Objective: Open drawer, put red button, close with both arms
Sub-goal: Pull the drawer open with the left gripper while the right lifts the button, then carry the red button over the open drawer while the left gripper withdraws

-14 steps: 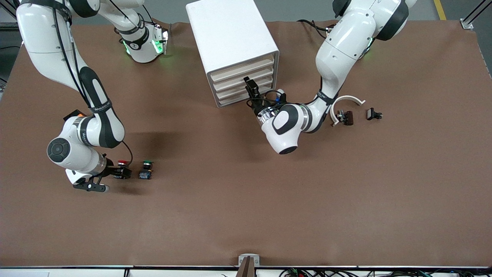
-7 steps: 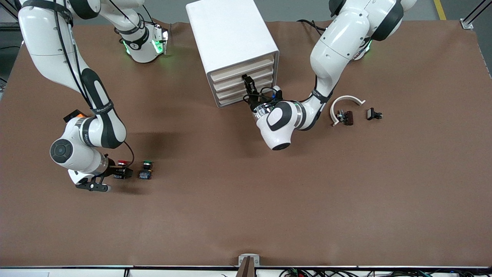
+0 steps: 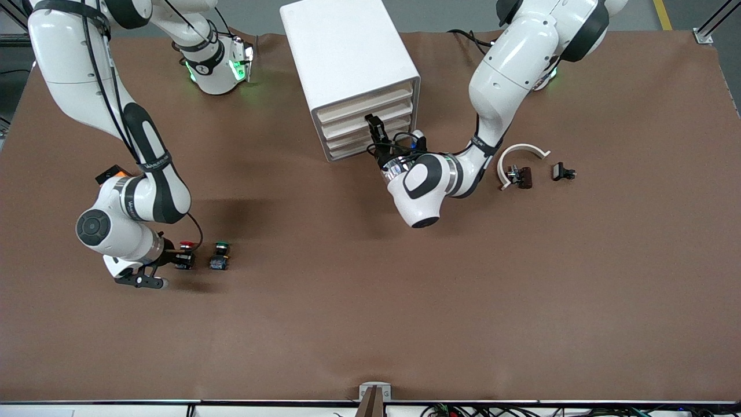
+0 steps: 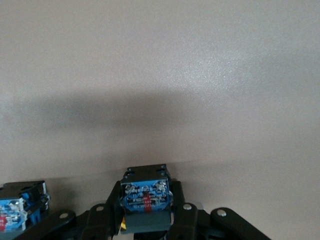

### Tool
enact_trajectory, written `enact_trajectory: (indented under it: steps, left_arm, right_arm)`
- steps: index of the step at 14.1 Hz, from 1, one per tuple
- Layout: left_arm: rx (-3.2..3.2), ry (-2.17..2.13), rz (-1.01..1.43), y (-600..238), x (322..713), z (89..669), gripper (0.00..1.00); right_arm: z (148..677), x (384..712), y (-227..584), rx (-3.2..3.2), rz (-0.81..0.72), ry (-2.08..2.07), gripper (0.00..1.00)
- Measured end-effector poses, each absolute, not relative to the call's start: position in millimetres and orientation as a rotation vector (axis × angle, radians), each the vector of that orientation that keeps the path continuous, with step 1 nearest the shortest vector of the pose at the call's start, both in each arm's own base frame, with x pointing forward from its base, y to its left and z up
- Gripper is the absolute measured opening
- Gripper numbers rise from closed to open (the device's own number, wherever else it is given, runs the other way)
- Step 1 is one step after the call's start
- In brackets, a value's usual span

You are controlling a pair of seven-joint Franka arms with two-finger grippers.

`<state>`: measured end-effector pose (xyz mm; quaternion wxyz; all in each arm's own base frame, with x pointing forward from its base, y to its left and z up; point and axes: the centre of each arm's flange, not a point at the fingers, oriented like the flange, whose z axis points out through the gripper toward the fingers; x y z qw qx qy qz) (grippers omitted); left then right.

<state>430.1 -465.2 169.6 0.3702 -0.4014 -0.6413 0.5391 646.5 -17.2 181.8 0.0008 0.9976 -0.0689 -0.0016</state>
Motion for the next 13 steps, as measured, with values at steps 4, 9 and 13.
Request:
enact_trajectory:
  steps: [4,9,13]
  left_arm:
    - [-1.022,-1.707,1.421,-438.6,467.5,176.6,0.1]
    - [-1.027,-1.825,1.48,-411.5,517.6,187.8,0.1]
    - [-1.062,-1.917,1.525,-396.8,545.8,193.8,0.19]
  right_arm:
    - [207.5,661.7,-16.7,3.135,-0.082,-0.215,0.41]
    - [289.8,688.3,-14.7,3.129,-0.192,-0.306,0.41]
    - [351.1,675.7,22.6,3.066,-0.26,-0.621,0.41]
